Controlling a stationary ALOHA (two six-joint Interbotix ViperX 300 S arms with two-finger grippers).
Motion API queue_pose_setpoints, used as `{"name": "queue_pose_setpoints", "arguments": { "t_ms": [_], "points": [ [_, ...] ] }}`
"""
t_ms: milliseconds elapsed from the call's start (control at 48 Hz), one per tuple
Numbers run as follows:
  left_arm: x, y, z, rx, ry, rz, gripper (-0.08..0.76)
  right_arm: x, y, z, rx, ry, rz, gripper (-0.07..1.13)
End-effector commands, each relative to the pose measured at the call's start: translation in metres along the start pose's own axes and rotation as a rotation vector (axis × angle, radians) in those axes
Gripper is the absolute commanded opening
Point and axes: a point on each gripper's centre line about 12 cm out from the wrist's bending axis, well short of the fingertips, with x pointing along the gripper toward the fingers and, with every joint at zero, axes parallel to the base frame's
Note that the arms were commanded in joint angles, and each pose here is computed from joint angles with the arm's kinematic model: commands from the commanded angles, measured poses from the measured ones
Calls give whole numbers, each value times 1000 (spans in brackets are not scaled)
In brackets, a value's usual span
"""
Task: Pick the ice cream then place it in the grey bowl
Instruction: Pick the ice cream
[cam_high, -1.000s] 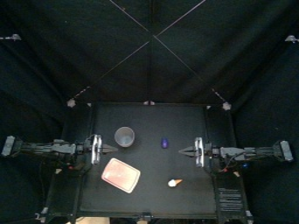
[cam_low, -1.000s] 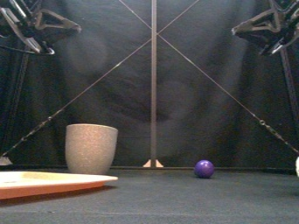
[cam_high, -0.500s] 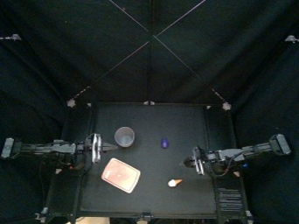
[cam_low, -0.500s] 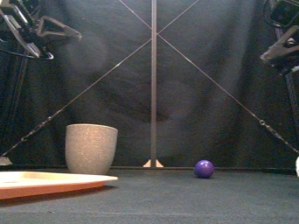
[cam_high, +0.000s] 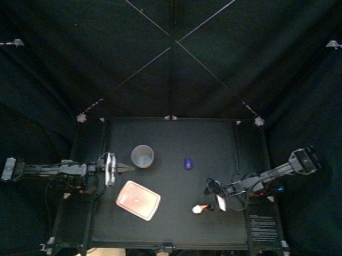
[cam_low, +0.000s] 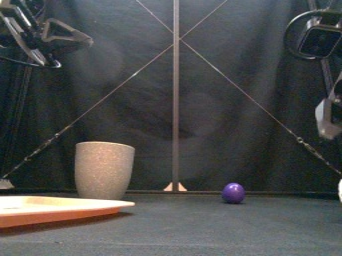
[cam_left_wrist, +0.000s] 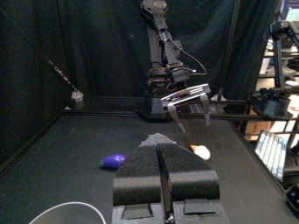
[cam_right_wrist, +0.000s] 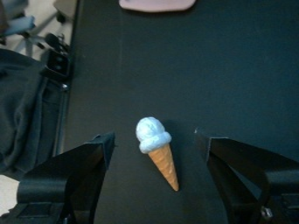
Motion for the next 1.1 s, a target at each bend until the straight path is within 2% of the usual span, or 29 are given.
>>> {"name": "queue_pose_setpoints", "arguments": {
  "t_ms": [21, 521, 833, 979, 1104],
  "points": [
    [2, -1, 5, 3, -12, -5, -26, 11, 1, 0, 20, 37, -19, 1050],
    [1, -1, 5, 1, -15, -3, -26, 51, 16, -22, 57, 180, -44, 1042],
    [1, -1, 5, 1, -15, -3, -26, 77, 15, -32, 35, 244, -78, 1006],
    [1, -1, 6, 1, -17, -3, -26, 80, 14, -33, 31, 249, -81, 862],
    [0, -1, 5, 1, -15, -5, -26, 79, 14, -33, 31, 249, -81, 631]
  ]
}}
